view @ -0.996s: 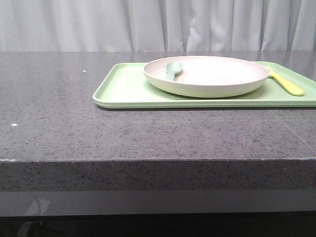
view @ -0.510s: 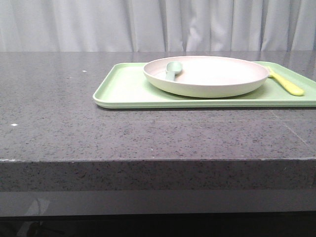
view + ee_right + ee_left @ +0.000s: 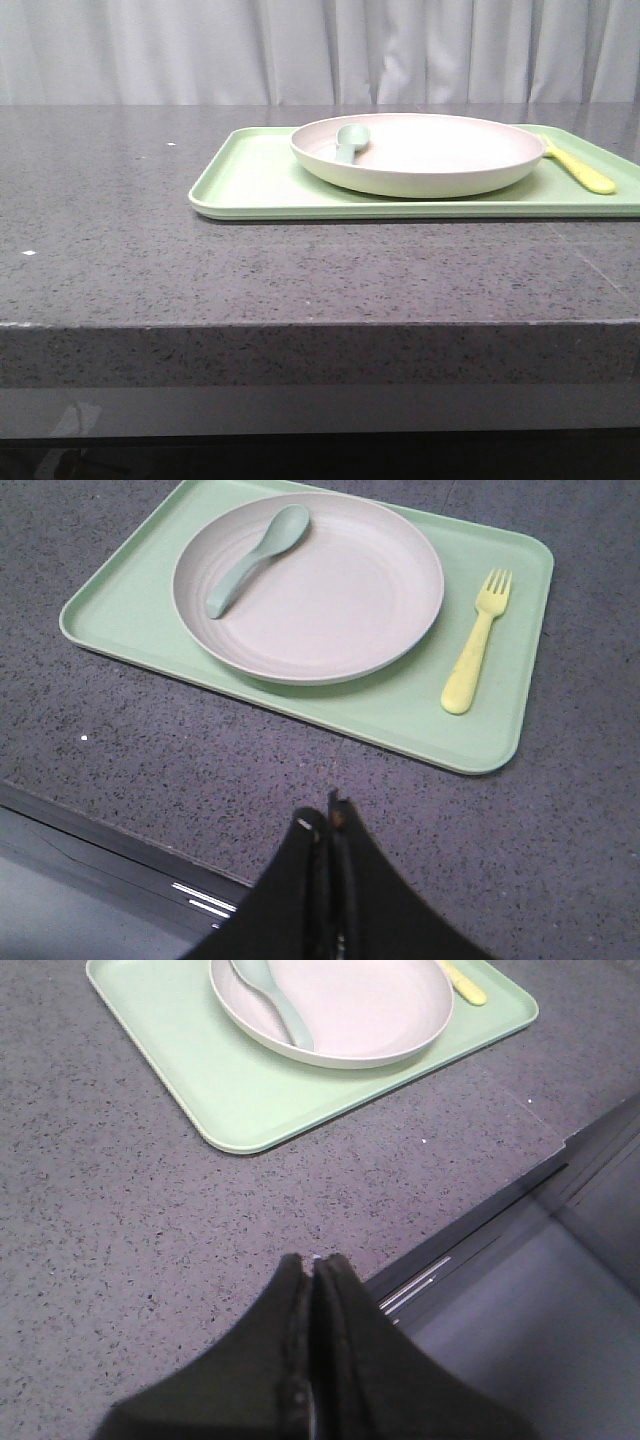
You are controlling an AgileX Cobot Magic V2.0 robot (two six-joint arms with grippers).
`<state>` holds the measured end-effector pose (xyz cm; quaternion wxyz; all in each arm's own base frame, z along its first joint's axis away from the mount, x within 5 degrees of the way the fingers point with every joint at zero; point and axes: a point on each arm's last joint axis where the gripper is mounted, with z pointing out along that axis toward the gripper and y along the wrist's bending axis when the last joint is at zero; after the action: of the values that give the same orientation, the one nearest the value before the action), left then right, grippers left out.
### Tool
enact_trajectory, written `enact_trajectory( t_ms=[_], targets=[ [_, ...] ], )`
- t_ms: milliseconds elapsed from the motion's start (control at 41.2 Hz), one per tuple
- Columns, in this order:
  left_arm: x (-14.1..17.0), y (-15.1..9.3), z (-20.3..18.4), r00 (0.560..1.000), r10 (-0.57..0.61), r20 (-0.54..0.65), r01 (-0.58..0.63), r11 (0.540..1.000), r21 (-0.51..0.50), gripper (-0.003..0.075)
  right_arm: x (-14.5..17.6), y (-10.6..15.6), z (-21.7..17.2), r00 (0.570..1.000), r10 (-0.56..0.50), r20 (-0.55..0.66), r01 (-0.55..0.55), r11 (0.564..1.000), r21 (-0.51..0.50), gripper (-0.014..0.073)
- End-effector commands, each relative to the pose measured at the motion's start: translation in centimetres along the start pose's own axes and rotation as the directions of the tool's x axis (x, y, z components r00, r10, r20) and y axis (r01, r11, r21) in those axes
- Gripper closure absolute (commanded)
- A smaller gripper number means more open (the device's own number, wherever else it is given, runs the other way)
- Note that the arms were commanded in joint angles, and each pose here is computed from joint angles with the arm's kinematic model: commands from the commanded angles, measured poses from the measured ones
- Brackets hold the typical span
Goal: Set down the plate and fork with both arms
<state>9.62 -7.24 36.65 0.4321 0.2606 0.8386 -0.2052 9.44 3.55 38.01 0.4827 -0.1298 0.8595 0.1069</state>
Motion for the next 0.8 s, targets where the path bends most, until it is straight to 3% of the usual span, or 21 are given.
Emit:
enact_trajectory(
  t_ms=[0,267,413,583,777],
  targets=[
    [-1.2,-0.2,-0.5,0.996,-0.007,0.091,0.006,1.000,0.009,0.0741,-1.0,-0.1,-0.5,0.997,-0.016,0.081,0.015,1.000,0.011,0.0713],
    [-1.0,-0.2,-1.0,0.994,0.003,0.112,-0.003,1.000,0.001,0.0741,-1.0,-0.1,-0.5,0.997,-0.016,0.081,0.015,1.000,0.011,0.0713],
    [0.5,1.3,-2.5,0.963,0.056,0.262,-0.006,0.982,-0.188,0.0741,-1.0,-0.1,-0.5,0.997,-0.016,0.080,0.015,1.000,0.011,0.0713],
    [4.9,2.8,-2.9,0.881,0.166,0.443,0.038,0.909,-0.415,0.0741,-1.0,-0.1,-0.5,0.997,-0.016,0.080,0.015,1.000,0.011,0.0713],
    [10.8,3.6,-1.3,0.822,0.252,0.511,0.076,0.840,-0.537,0.0741,-1.0,-0.1,-0.5,0.997,-0.016,0.080,0.015,1.000,0.011,0.0713]
  ],
)
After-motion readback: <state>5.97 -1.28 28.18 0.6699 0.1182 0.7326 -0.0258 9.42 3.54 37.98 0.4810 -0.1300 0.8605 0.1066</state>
